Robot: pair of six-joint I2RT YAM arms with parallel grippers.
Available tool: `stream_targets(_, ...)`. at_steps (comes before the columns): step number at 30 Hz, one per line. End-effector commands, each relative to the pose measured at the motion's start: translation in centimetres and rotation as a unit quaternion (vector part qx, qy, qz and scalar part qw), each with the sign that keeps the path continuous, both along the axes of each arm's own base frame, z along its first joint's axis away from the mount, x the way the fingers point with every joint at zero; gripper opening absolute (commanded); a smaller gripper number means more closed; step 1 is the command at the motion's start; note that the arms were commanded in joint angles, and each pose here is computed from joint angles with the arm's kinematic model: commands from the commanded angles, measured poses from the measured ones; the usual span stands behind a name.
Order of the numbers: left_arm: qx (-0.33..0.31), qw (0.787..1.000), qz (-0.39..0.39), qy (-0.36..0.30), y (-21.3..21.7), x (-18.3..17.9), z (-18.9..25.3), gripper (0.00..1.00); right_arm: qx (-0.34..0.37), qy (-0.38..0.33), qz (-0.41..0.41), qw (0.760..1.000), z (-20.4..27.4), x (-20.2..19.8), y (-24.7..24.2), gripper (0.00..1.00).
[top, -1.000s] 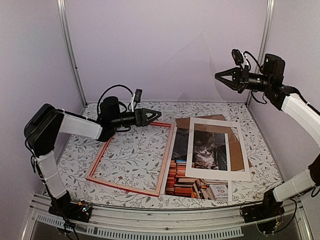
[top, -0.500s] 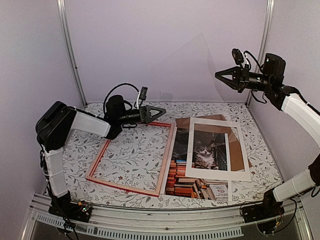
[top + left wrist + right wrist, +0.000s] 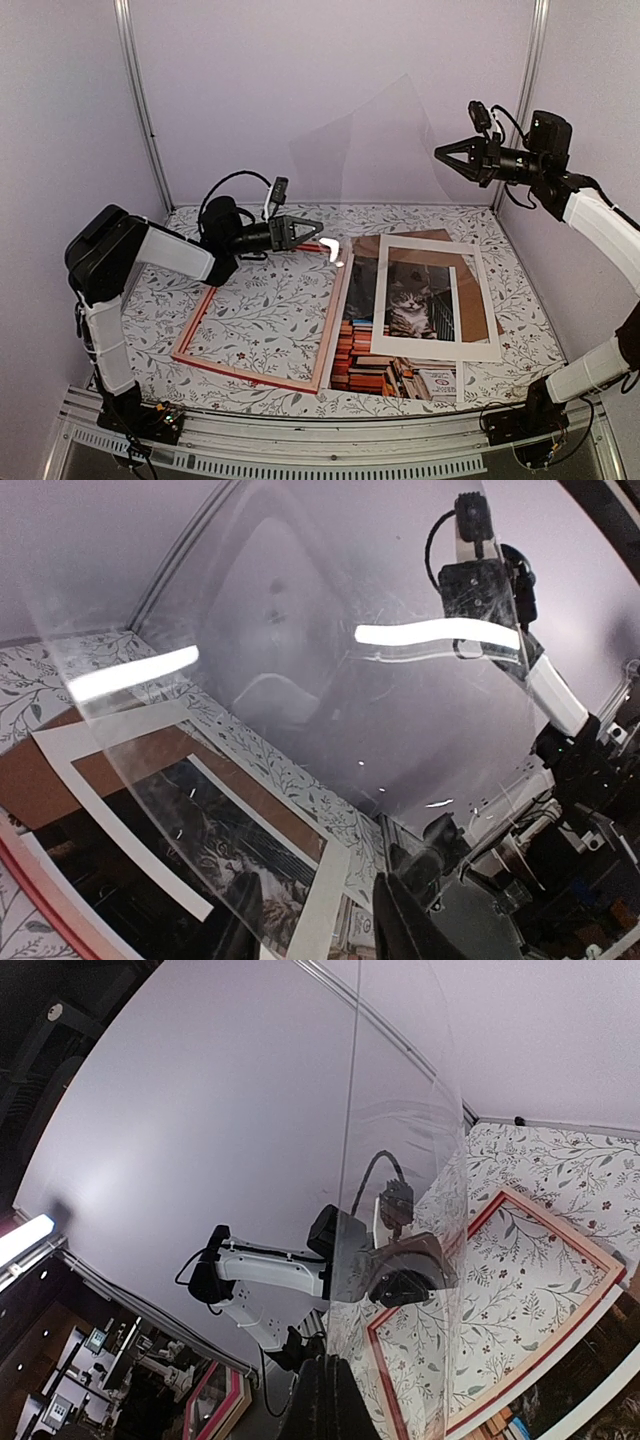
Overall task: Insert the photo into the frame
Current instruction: Pass from the right arm to the left
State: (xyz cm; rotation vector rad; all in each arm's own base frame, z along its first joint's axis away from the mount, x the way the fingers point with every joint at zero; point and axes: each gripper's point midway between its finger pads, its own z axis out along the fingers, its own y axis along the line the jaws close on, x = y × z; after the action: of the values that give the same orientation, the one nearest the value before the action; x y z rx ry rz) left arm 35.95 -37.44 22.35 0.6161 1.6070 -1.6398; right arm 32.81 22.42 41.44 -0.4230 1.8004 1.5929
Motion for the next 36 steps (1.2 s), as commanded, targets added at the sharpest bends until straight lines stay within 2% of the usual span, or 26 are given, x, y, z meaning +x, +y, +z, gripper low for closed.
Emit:
stream_targets(1, -0.039, 0.998, -0.007, -0.044, 1.6, -1.5, 3.8, 0.34, -0.013, 0.006, -0.022, 1.000, -2.4, 1.7, -0.7, 0.00)
stream_targets(12, -0.029, 0.999, 0.013, -0.042, 2.9, -0.6, 4.5, 0.14, -0.022, 0.027, -0.023, 0.999, -5.2, 2.6, -0.6, 0.00)
stream_targets(19, -0.020, 0.998, 0.038, -0.036, 4.5, 0.0, 4.8, 0.20, -0.026, 0.029, -0.030, 0.999, -5.9, 3.1, -0.8, 0.00)
stream_targets(23, -0.013, 0.999, 0.043, -0.023, 4.9, 0.2, 4.5, 0.19, -0.026, 0.030, -0.031, 0.999, -6.3, 3.3, -0.9, 0.00)
stream_targets(30, -0.001, 0.999, 0.046, -0.009, 4.8, 0.5, 3.9, 0.11, -0.023, 0.035, -0.032, 0.999, -6.8, 3.4, -0.8, 0.00)
stream_targets(33, 0.006, 0.999, 0.048, 0.001, 4.7, 0.8, 3.8, 0.00, -0.023, 0.038, -0.032, 0.999, -7.2, 3.3, -0.8, 0.00)
stream_targets(36, 0.023, 0.998, 0.055, 0.015, 4.8, 1.2, 3.8, 0.00, -0.026, 0.040, -0.041, 0.998, -7.7, 3.3, -1.0, 0.00)
